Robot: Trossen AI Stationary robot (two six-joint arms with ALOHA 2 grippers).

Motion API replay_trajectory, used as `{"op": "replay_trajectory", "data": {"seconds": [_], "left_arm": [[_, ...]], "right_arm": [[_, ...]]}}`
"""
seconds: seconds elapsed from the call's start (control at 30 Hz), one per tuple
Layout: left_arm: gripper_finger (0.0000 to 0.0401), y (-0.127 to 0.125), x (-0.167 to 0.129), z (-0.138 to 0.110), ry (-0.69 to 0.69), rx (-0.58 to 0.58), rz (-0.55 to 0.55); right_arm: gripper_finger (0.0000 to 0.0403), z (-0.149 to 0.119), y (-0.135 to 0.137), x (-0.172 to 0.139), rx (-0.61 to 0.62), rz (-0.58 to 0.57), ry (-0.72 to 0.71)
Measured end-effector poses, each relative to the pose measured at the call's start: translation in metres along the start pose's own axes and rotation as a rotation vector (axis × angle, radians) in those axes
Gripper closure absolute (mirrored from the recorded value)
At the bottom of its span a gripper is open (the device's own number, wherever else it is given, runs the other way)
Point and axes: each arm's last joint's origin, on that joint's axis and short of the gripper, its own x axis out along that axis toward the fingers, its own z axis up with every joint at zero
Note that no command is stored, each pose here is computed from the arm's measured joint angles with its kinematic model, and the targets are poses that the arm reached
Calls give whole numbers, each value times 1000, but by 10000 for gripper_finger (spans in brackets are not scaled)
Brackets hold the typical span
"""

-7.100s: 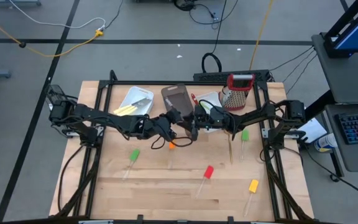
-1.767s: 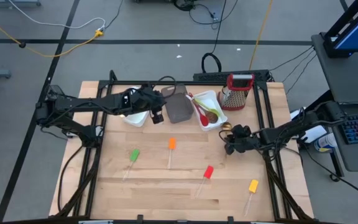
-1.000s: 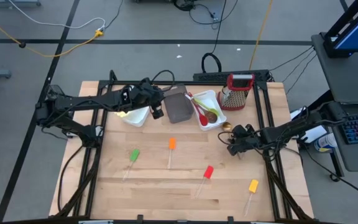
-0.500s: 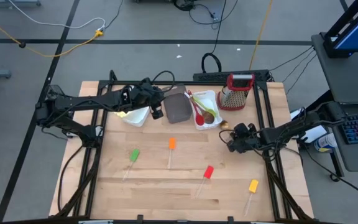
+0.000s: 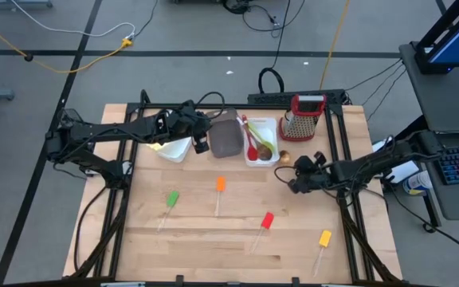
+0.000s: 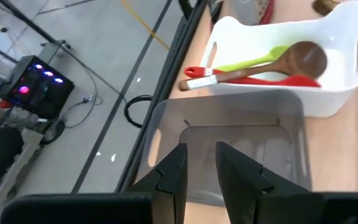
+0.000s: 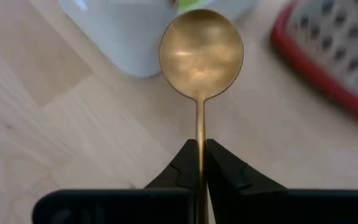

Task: Pick & Place Kitchen Items
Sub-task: Put the golden slotted spoon into the right white bin

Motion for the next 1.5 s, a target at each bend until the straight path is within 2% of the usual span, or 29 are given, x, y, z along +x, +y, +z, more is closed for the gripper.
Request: {"op": "replay_trajectory", "data": {"seconds": [0.17, 0.33, 0.5, 0.6, 0.73, 0.8, 0.97, 1.2, 1.33, 1.43, 1.5], "left_arm": [[313, -2, 0, 1, -22, 10, -72], [313, -4, 0, 1, -36, 41, -113], [313, -5, 0, 1, -46, 52, -143], [313, -4, 0, 1, -46, 51, -142], [313, -4, 0, 1, -46, 51, -142], [313, -4, 0, 1, -46, 51, -143], [313, -4, 0, 1, -47, 51, -143], [313, -4, 0, 1, -48, 48, -142], [313, -4, 0, 2, -47, 25, -143], [313, -4, 0, 2, -52, 16, -141], [313, -4, 0, 2, -52, 20, -141]], "right_arm": [[397, 25, 9, -12, -70, 13, -67], [397, 46, 17, -22, -224, 27, -143], [395, 65, 29, -29, -543, 55, -311], [393, 80, 34, -31, -678, -20, -438], [393, 95, 33, -26, -849, -89, -507], [393, 98, 30, -20, -929, -100, -498], [393, 113, 29, -6, -1117, -24, -465], [393, 143, 34, 18, -1460, -89, -368], [393, 144, 33, 37, -1693, -191, -244], [393, 144, 27, 49, -1743, -249, -153], [392, 142, 24, 55, -1758, -244, -114]]}}
